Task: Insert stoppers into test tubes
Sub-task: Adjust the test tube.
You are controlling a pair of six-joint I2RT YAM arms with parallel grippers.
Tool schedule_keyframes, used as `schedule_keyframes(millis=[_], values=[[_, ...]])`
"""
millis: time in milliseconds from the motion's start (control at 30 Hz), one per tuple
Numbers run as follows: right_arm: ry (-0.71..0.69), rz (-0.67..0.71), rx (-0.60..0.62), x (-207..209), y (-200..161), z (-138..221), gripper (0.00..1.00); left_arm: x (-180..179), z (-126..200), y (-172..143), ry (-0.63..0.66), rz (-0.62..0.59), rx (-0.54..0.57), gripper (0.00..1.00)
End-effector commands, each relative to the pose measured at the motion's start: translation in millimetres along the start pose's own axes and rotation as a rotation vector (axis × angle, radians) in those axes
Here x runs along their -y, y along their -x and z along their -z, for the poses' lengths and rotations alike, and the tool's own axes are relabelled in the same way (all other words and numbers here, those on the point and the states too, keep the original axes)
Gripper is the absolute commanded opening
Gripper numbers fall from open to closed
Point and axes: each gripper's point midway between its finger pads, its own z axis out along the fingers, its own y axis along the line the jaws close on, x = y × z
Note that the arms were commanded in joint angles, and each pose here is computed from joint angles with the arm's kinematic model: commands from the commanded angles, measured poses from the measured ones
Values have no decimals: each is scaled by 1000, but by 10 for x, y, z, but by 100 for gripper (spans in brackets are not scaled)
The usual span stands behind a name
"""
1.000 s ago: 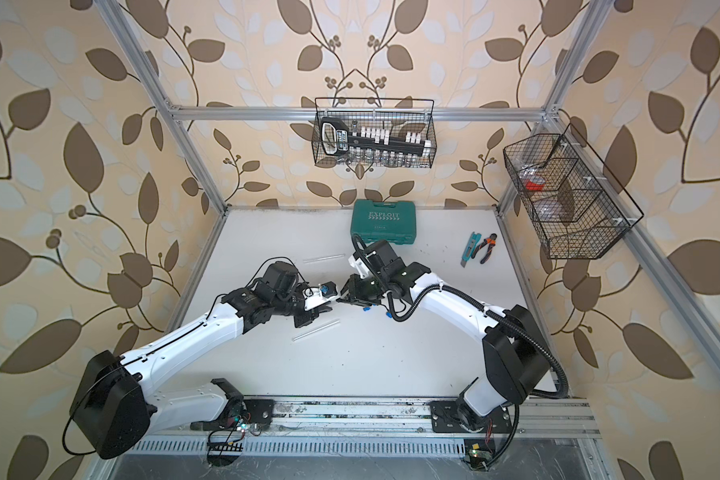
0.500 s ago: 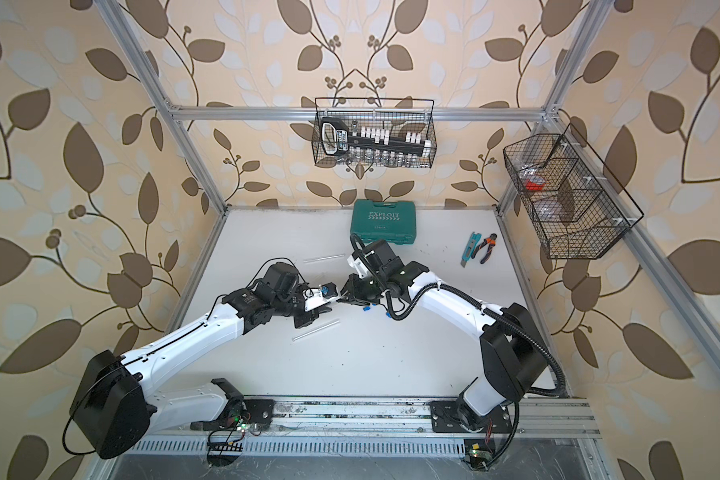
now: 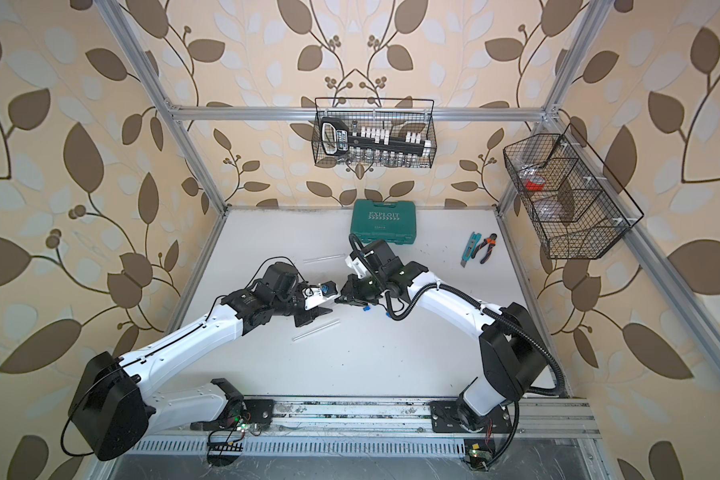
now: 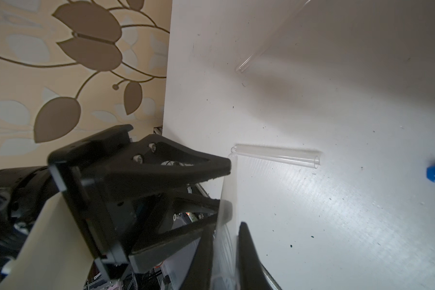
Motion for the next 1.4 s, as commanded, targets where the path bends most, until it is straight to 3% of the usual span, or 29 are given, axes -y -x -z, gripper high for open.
schedule_keyframes(millis=[0, 133, 333, 1033, 1067, 1133, 1200, 1300, 1367], values=[[54, 11, 12, -145, 5, 146, 1, -25, 104, 119, 53, -29, 58, 43], [111, 9, 23, -232, 14, 293, 1, 66, 159, 95, 50, -36, 95, 43], [189, 21, 17, -376, -15, 426, 1, 103, 301, 274, 96, -39, 255, 39], [181, 14, 18, -348, -5, 404, 1, 115, 309, 320, 74, -28, 259, 13], [181, 17, 19, -352, -7, 407, 4, 115, 307, 314, 74, -28, 258, 12], [184, 32, 34, -375, 15, 448, 25, 114, 306, 305, 76, -27, 251, 11], [182, 48, 67, -380, 65, 526, 38, 107, 300, 281, 79, -23, 238, 10], [144, 103, 162, -320, 191, 733, 51, 63, 269, 193, 97, -2, 188, 9], [48, 166, 242, -186, 282, 890, 54, 8, 235, 106, 118, 30, 136, 7]])
